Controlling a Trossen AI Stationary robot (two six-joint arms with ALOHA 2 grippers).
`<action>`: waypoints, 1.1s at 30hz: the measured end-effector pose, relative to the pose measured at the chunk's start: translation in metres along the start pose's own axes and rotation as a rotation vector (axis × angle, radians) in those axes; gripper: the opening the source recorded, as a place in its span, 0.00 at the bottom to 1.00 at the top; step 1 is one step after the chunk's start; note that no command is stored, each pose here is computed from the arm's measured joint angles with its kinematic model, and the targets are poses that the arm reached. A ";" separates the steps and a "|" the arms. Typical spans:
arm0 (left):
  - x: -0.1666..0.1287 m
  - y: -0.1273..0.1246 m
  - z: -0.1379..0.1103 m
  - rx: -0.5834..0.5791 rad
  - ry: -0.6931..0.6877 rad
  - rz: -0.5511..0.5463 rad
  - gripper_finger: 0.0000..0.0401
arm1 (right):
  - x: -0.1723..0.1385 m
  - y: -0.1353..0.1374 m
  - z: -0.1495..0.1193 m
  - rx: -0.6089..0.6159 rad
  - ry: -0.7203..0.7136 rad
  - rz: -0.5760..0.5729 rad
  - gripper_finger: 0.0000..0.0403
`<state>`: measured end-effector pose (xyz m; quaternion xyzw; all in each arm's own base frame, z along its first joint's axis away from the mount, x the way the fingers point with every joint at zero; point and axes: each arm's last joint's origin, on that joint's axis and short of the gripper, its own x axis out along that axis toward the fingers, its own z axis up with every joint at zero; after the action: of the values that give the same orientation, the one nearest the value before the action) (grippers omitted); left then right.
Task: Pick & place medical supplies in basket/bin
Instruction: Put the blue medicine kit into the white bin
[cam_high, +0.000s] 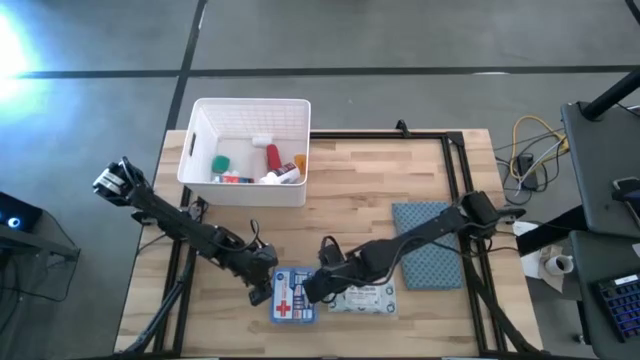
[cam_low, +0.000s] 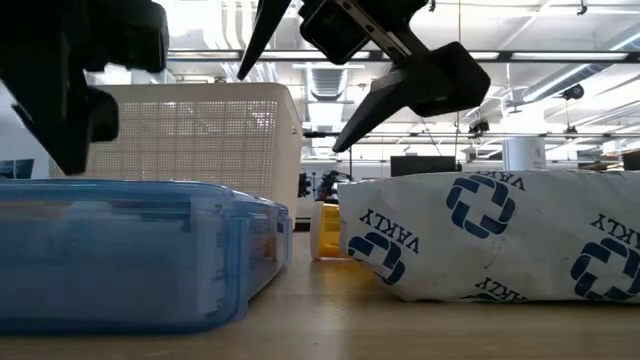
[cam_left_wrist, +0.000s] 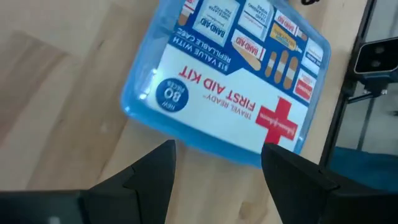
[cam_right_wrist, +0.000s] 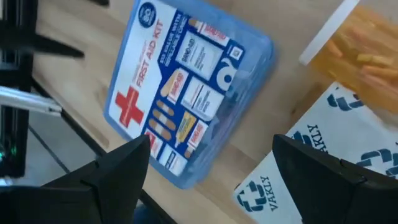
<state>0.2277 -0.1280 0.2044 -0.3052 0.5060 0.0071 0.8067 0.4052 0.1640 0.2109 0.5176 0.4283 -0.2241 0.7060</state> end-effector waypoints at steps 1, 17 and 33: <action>0.003 0.001 -0.001 0.002 -0.007 -0.012 0.54 | 0.000 0.000 0.002 0.016 -0.005 0.000 0.81; 0.025 0.024 -0.023 -0.047 -0.044 -0.046 0.54 | 0.057 -0.015 0.007 0.190 -0.033 -0.048 0.81; 0.047 0.028 -0.028 -0.050 0.008 -0.004 0.54 | 0.099 -0.016 0.008 0.167 0.080 0.059 0.81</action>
<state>0.2193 -0.1332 0.1439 -0.3263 0.5083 0.0171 0.7968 0.4488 0.1636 0.1199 0.5957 0.4203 -0.2172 0.6491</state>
